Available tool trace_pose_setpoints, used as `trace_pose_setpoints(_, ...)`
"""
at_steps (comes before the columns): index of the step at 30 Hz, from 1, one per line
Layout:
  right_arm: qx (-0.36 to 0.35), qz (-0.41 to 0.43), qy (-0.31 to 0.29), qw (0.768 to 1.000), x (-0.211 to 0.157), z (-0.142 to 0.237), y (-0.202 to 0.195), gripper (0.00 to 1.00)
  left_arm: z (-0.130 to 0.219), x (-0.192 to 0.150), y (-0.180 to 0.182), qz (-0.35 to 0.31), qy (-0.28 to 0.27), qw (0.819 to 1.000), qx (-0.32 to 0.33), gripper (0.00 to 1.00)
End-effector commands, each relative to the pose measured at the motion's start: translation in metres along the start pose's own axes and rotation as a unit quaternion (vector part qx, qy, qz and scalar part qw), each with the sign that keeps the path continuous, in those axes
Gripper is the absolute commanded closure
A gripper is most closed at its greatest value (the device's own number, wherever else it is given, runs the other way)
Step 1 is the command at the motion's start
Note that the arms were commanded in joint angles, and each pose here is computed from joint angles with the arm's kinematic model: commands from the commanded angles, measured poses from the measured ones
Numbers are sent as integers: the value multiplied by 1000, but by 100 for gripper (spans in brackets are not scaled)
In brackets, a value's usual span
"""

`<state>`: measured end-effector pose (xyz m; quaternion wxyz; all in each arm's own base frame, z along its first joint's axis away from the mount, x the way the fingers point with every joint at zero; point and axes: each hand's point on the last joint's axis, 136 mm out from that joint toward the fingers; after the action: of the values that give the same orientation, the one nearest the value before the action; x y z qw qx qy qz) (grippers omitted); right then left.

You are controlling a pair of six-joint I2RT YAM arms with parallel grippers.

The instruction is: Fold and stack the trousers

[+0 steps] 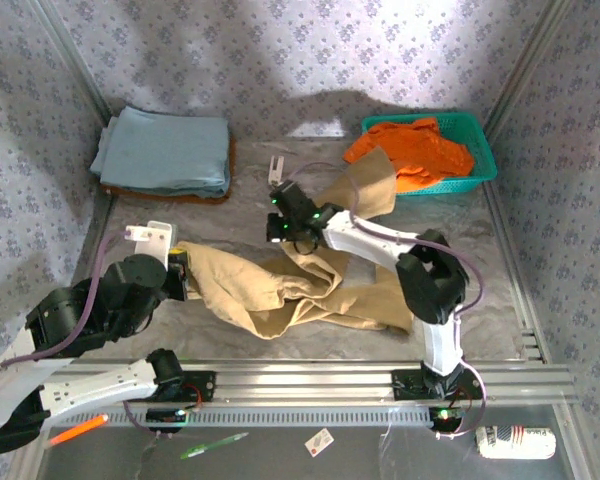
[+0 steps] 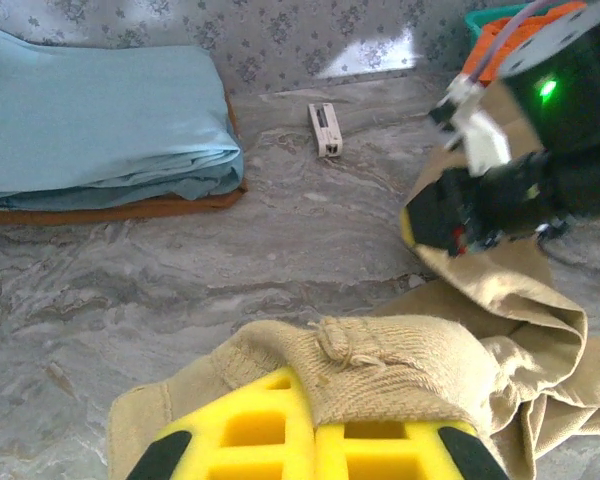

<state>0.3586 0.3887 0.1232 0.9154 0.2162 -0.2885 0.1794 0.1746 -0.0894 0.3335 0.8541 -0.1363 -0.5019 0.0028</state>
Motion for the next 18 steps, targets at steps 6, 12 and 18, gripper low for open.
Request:
trace_pose_setpoints(6,9,-10,39,999,-15,-6,-4,63,2,12,0,17,-25,1000,1,100)
trace_pose_setpoints(12,-97,-8,4,995,19,28,-68,46,-3,8,-4,17,-22,1000,-2,100)
trace_pose_setpoints(18,-168,-61,88,980,-2,-14,-172,100,-6,8,-9,12,-17,1000,-2,100)
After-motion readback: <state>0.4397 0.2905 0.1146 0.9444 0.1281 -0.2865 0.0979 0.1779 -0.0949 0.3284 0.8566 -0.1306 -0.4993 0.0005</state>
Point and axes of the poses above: each hand's point on the last joint's axis, 136 mm out from that joint toward the fingers, its own z axis back along the fingers, its own y axis along the line the jaws close on, x = y × z, and after that the axes turned 12 degrees about z, right-handed
